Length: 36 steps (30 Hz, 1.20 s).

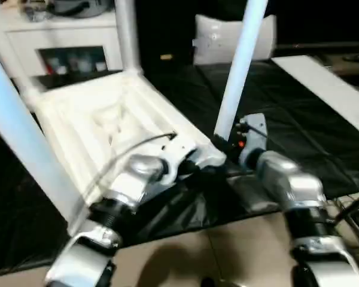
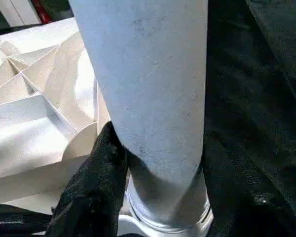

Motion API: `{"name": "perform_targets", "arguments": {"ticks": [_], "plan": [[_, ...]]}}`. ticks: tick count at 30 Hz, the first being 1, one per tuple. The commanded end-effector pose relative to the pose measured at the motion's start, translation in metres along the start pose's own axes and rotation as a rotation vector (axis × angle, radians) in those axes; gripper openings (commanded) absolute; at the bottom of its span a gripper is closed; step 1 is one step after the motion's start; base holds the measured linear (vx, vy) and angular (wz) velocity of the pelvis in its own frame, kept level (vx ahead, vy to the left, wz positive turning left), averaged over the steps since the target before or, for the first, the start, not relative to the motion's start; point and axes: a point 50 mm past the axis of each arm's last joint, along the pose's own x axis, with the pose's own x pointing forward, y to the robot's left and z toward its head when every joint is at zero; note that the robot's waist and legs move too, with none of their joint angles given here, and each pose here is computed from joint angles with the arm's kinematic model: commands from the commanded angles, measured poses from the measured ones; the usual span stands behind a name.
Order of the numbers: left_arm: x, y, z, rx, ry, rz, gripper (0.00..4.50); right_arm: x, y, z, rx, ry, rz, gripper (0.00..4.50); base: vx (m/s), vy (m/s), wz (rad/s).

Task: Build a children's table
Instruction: Rotate leg to tighten

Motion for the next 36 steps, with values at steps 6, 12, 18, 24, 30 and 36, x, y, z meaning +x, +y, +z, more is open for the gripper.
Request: {"name": "perform_targets", "arguments": {"ticks": [6,12,18,24,30,36], "plan": [[-0.004,0.001,0.008,0.096,-0.048,-0.033,0.00,-0.007,0.007,-0.003,-0.025,-0.015,0.141,2.98,0.000,0.000,0.00],[-0.014,0.004,0.000,0.153,-0.049,-0.094,0.00,-0.030,-0.014,0.001,-0.088,-0.023,0.230,3.27,0.000,0.000,0.00],[-0.028,0.007,-0.011,0.237,-0.003,-0.213,0.00,-0.057,-0.031,0.010,-0.191,0.030,0.374,3.98,0.000,0.000,0.00],[-0.044,0.006,-0.017,0.324,0.028,-0.407,0.00,-0.075,-0.036,0.012,-0.271,0.121,0.519,4.06,0.000,0.000,0.00],[-0.049,0.001,-0.016,0.346,0.041,-0.523,0.00,-0.081,-0.028,0.007,-0.272,0.166,0.654,3.90,0.000,0.000,0.00],[-0.050,-0.004,-0.013,0.355,0.043,-0.591,0.00,-0.080,-0.018,0.000,-0.240,0.194,0.749,3.33,0.000,0.000,0.00]]}}
